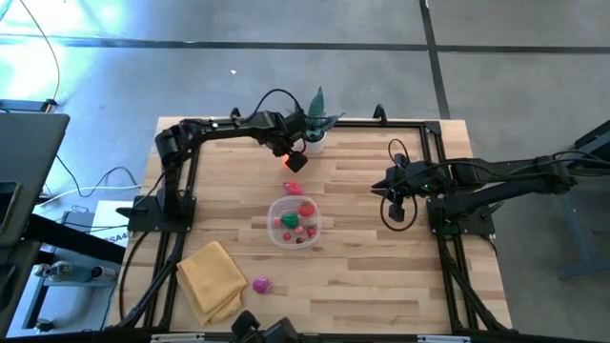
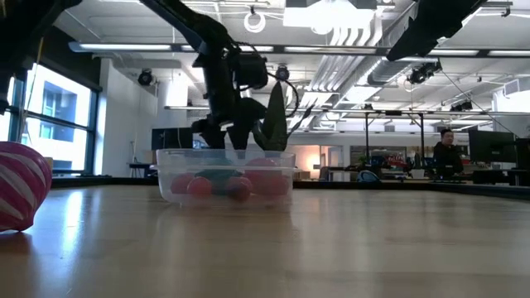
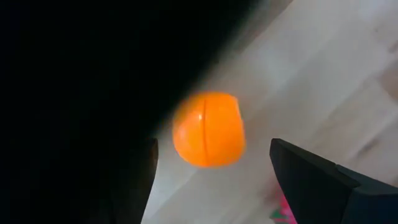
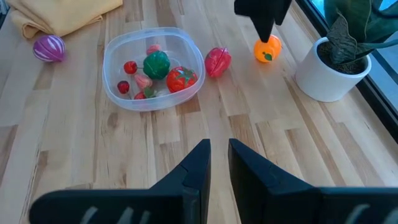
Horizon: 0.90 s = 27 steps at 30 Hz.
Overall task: Pick and placing Produce into tupperware
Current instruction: Put the orange into the transparent bin
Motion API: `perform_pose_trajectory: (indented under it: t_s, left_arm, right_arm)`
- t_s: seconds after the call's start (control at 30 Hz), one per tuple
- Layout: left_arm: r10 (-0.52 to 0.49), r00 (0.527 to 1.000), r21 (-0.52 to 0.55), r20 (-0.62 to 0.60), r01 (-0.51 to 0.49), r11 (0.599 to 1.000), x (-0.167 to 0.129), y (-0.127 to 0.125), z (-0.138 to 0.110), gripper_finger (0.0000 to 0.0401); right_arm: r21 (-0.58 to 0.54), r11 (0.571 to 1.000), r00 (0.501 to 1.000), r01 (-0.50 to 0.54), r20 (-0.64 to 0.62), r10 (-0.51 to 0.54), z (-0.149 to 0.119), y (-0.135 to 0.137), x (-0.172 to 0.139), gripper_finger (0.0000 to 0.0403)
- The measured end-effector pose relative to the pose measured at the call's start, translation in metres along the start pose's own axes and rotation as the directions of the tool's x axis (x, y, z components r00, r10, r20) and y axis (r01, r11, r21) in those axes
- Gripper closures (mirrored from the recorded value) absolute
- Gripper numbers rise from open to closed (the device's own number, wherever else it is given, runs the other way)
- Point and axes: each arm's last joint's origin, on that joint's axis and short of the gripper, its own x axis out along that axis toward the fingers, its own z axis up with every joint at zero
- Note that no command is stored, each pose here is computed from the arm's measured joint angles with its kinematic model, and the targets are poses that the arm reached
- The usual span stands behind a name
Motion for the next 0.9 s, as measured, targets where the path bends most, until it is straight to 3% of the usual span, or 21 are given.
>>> perform_pose_trajectory:
  t_s: [0.4,0.9]
  left_arm:
    - [0.009,1.0,0.003,-0.023,-0.009,1.0,0.032,-0.002,0.004,0.0092]
    - [-0.002,1.0,-0.003,-0.013,0.002,1.0,0.032,-0.004,0.005,0.0057]
  right_arm:
    - [0.0,1.0,1.0,0.0,0.001,0.0,0.0,0.0,0.0,0.0356]
    - [0.0,1.0,1.0,0.0,0.001,0.0,0.0,0.0,0.0,0.0356]
